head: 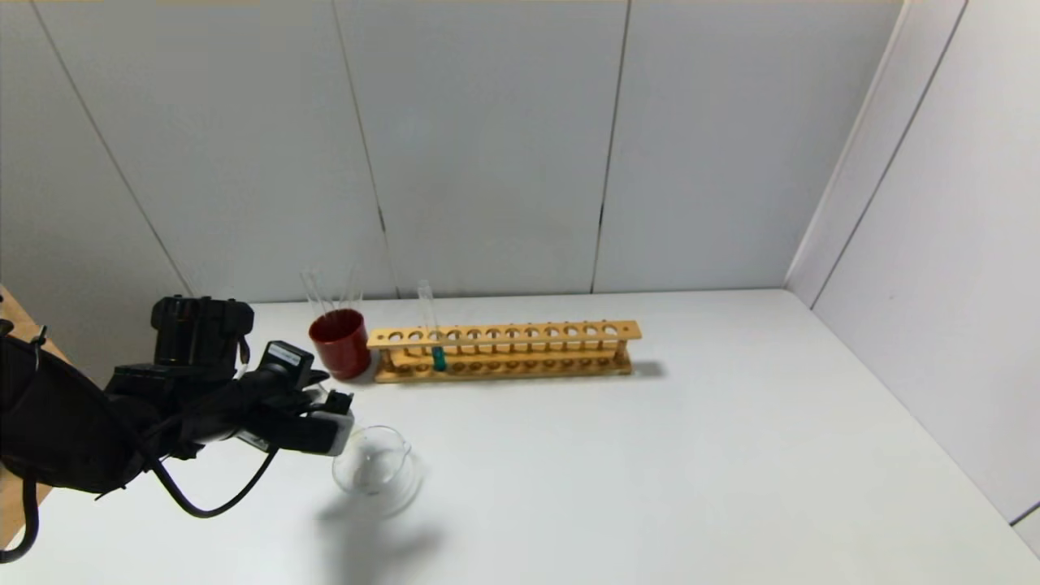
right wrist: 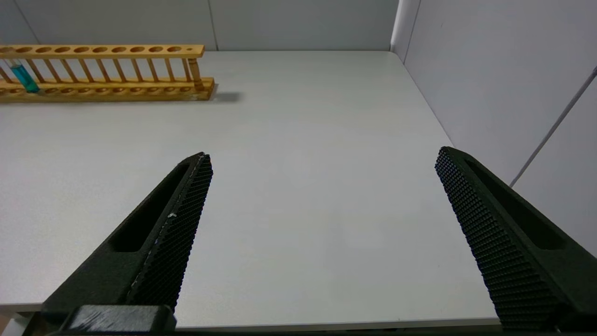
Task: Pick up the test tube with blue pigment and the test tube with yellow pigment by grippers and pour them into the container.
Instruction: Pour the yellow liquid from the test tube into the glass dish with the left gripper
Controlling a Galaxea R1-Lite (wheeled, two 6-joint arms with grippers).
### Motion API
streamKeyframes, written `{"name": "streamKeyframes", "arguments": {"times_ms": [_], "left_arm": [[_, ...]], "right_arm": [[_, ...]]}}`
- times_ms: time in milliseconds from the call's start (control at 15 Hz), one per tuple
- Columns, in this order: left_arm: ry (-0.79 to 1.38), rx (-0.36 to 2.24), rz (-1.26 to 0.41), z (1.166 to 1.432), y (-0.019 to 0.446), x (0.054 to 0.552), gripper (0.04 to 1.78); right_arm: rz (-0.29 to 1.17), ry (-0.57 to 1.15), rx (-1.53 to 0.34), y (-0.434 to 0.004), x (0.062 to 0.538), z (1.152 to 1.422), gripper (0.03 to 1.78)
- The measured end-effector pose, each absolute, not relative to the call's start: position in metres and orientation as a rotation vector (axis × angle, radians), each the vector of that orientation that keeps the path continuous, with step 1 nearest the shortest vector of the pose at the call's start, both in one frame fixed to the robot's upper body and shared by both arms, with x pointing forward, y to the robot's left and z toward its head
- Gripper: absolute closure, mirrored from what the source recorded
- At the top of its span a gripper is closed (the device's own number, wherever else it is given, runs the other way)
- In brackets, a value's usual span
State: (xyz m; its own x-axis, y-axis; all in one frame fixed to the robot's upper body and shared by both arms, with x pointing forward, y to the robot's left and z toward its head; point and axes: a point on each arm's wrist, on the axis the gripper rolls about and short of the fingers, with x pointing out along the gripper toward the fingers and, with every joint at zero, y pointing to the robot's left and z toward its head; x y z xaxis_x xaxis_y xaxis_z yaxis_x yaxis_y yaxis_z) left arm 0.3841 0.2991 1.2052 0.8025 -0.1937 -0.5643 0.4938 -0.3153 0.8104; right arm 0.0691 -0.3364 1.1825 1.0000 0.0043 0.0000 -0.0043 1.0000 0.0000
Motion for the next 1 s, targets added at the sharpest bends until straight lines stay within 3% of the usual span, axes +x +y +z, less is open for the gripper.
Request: {"name": "streamKeyframes", "arguments": {"times_ms": [1000], "left_arm": [[0.211,1.903,-0.683,1.197,0.287,0.389,1.5]], "right_arm": [[0.004,0.0,0.0,-0.336,0.069,1.182,0.06]]}}
